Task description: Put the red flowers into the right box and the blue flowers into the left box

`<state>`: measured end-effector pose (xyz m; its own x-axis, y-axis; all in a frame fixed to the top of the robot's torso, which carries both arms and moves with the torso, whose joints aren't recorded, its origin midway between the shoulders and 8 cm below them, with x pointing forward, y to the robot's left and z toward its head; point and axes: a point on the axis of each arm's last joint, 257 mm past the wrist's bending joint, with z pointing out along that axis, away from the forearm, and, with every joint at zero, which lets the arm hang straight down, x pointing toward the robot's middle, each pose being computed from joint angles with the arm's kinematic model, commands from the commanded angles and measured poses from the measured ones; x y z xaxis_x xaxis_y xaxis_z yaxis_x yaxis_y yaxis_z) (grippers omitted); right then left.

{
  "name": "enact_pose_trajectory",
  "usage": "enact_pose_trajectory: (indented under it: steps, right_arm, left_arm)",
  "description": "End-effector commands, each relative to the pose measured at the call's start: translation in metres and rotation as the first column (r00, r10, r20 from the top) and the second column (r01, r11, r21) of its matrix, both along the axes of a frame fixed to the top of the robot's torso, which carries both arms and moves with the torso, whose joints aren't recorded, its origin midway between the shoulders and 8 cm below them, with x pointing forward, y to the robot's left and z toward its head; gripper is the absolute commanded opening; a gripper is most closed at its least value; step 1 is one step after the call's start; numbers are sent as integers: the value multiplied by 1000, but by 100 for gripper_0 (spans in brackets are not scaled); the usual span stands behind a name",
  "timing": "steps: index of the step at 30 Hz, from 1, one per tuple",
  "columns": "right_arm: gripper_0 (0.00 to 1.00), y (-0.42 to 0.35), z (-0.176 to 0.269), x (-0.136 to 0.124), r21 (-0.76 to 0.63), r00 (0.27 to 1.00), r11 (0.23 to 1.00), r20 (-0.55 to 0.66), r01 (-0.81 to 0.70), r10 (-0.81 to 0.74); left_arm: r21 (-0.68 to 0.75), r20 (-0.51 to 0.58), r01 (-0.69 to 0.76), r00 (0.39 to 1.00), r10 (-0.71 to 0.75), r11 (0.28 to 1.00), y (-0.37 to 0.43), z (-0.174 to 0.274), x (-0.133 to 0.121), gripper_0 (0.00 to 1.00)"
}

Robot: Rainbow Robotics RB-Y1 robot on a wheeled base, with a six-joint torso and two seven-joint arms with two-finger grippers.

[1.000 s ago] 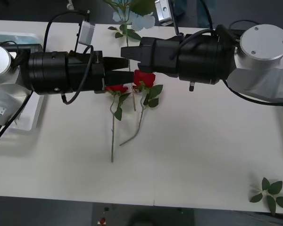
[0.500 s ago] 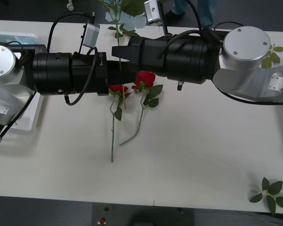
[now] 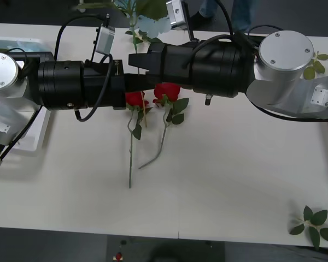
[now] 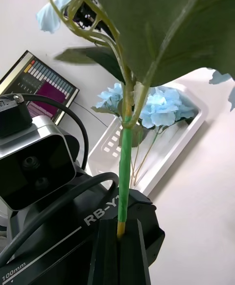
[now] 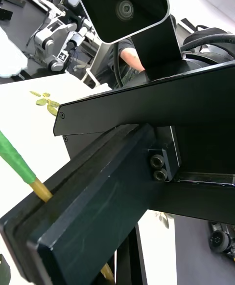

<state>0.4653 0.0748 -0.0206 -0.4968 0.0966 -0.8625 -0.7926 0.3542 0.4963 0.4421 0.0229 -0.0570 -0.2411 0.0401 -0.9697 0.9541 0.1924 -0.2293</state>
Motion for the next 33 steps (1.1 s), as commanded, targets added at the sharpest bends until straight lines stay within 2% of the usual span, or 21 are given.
enact_pose_trajectory:
  steps: [1, 2, 3, 5, 6, 19, 27, 33]
  right_arm:
    - [0, 4, 24, 0, 20, 1000, 1000, 21, -7, 6]
    - [0, 4, 24, 0, 20, 1000, 1000, 21, -7, 6]
    - [10, 4, 24, 0, 20, 1000, 1000, 21, -7, 6]
    - [84, 4, 24, 0, 20, 1000, 1000, 21, -7, 6]
    - [100, 4, 24, 0, 20, 1000, 1000, 21, -7, 6]
    - [100, 4, 24, 0, 20, 1000, 1000, 21, -7, 6]
    - [100, 0, 25, 4, 18, 1000, 1000, 23, 4, -5]
    - [100, -42, 57, 10, -21, 1000, 1000, 13, 5, -5]
  left_arm:
    - [-9, 107, 42, 993, -41, 999, -10, 30, -7, 0]
    - [-10, 107, 43, 993, -41, 999, -10, 30, -7, 0]
    - [-10, 107, 43, 993, -41, 999, -10, 30, -7, 0]
    - [-11, 108, 43, 993, -42, 999, -10, 30, -7, 0]
    - [-13, 111, 43, 993, -42, 999, -10, 31, -7, 0]
    - [-4, 122, 22, 992, -22, 1000, 9, 34, -3, 0]
    - [9, 130, -78, 989, 77, 997, 89, 45, 6, 0]
    - [49, 121, -225, 968, 218, 973, 159, 44, 19, 0]
